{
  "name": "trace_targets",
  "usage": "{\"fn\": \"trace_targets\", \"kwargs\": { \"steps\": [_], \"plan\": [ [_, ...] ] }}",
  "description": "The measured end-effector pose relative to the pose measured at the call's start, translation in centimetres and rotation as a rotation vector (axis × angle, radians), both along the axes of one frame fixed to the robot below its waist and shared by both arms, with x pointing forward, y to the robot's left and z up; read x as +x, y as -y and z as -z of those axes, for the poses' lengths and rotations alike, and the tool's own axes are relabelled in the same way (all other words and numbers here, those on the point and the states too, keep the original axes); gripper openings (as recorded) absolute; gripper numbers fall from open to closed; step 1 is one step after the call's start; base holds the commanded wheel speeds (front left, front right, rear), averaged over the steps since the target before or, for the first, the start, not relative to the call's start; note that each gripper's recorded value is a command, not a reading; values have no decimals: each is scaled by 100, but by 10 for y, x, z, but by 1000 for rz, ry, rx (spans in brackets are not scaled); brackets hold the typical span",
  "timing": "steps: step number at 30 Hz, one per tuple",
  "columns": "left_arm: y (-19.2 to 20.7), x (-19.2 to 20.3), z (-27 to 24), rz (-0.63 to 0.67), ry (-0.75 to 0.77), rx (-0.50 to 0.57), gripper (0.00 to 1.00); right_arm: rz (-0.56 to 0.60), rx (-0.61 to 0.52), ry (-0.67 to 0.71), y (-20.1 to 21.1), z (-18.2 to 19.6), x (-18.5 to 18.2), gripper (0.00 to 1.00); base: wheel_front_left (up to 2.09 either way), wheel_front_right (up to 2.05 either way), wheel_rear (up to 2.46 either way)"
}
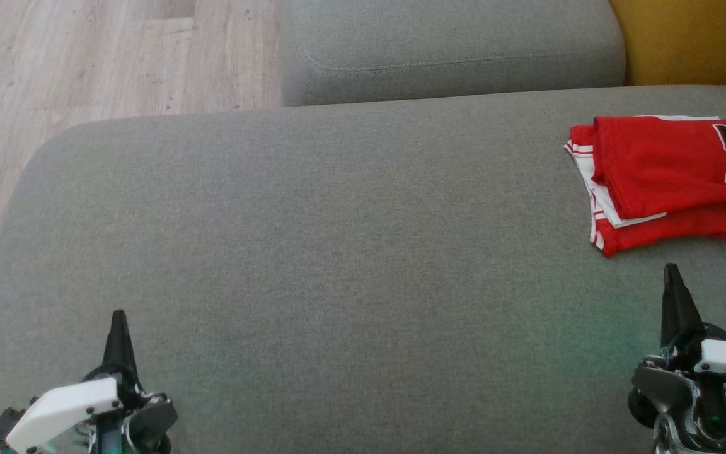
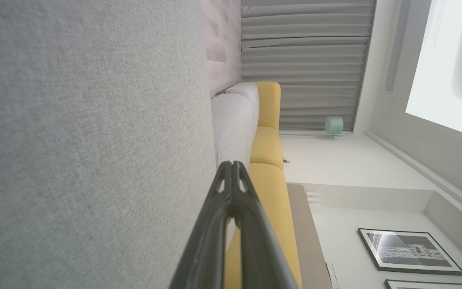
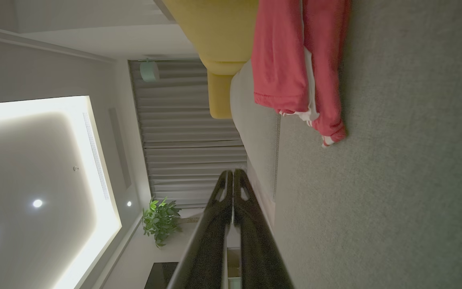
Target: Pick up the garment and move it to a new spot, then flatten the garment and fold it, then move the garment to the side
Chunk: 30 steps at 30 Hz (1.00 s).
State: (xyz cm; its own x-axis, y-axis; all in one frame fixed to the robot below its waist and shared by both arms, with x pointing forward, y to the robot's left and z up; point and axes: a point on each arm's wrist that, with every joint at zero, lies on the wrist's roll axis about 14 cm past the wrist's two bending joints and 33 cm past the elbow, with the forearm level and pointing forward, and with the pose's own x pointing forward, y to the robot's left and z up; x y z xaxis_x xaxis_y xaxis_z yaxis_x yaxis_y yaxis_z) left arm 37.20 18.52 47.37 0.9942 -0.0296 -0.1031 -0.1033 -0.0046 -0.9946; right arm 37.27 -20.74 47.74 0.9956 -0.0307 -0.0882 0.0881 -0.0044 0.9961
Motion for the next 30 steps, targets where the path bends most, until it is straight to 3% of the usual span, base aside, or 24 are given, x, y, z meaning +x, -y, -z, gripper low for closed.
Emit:
{"fn": "trace_targets", "kwargs": {
  "steps": [30],
  "plan": [
    [-5,3,-4,-13,12,-9,0,0,2,5,0,-1,1,0,0,0,0]
  ]
}}
